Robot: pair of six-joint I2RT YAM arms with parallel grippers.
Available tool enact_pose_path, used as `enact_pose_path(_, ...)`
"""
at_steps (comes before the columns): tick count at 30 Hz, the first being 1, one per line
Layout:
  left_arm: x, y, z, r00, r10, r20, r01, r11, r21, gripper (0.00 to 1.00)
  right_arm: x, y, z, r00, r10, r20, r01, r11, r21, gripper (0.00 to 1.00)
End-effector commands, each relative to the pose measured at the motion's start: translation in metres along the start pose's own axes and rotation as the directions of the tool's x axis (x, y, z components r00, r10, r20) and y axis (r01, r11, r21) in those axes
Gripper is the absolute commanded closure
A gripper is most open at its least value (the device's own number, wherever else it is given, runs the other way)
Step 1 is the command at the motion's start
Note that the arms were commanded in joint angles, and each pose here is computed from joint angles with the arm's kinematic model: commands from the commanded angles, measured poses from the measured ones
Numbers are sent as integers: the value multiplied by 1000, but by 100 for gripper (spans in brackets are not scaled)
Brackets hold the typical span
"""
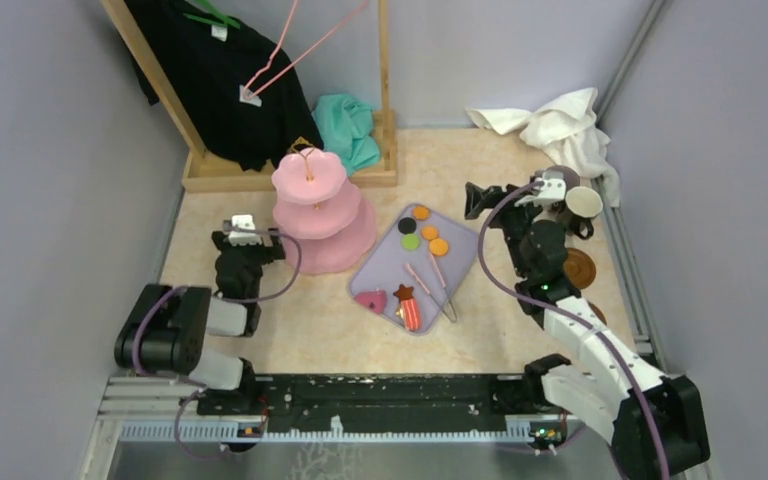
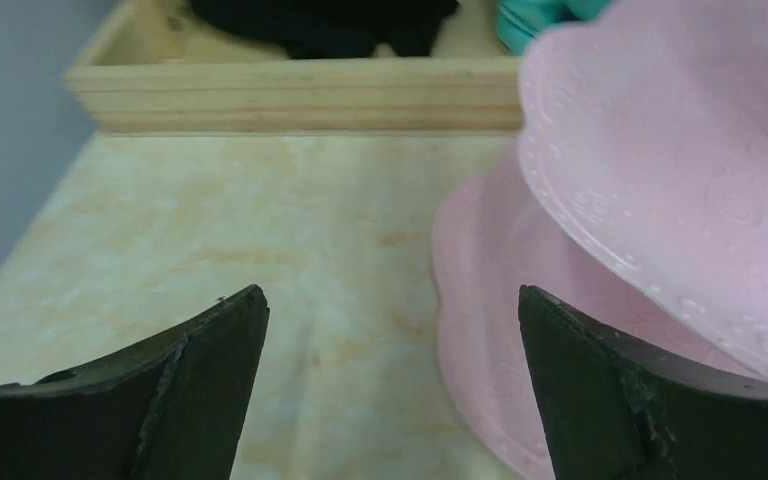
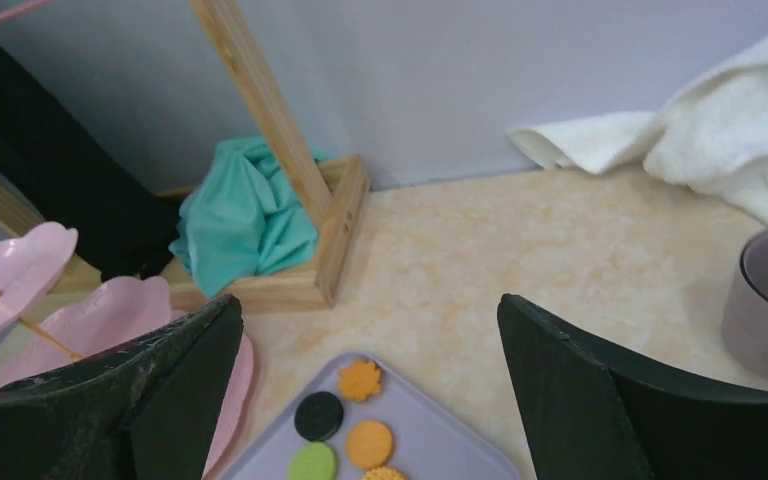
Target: Serve the afternoon tea
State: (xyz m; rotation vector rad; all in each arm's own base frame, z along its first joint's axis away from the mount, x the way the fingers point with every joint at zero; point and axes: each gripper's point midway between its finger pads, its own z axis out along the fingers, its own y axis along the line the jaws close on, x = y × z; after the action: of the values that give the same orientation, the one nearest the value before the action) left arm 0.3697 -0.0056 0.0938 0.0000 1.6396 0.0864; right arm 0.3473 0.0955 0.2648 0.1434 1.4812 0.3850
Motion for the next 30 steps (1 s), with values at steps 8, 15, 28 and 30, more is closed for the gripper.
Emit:
enact_pose_path(8, -119, 9, -33, 896, -321, 308, 328, 944, 28, 1, -51, 98, 21, 969, 77, 233, 41, 885, -464, 8)
enact_pose_path(15, -129, -24, -50, 869, -460, 181, 428, 884, 190, 1, 4, 108, 26, 996, 88, 24, -63, 852, -520, 20)
enact_pose_path(28, -82, -62, -81, 860, -510, -27, 507, 858, -86, 1, 115, 86, -26, 928, -215, -303, 129, 951, -281, 20)
enact_pose_path(30, -77, -73, -89, 855, -517, -41, 511, 854, -102, 1, 127, 85, -37, 907, -248, -341, 154, 948, -280, 20)
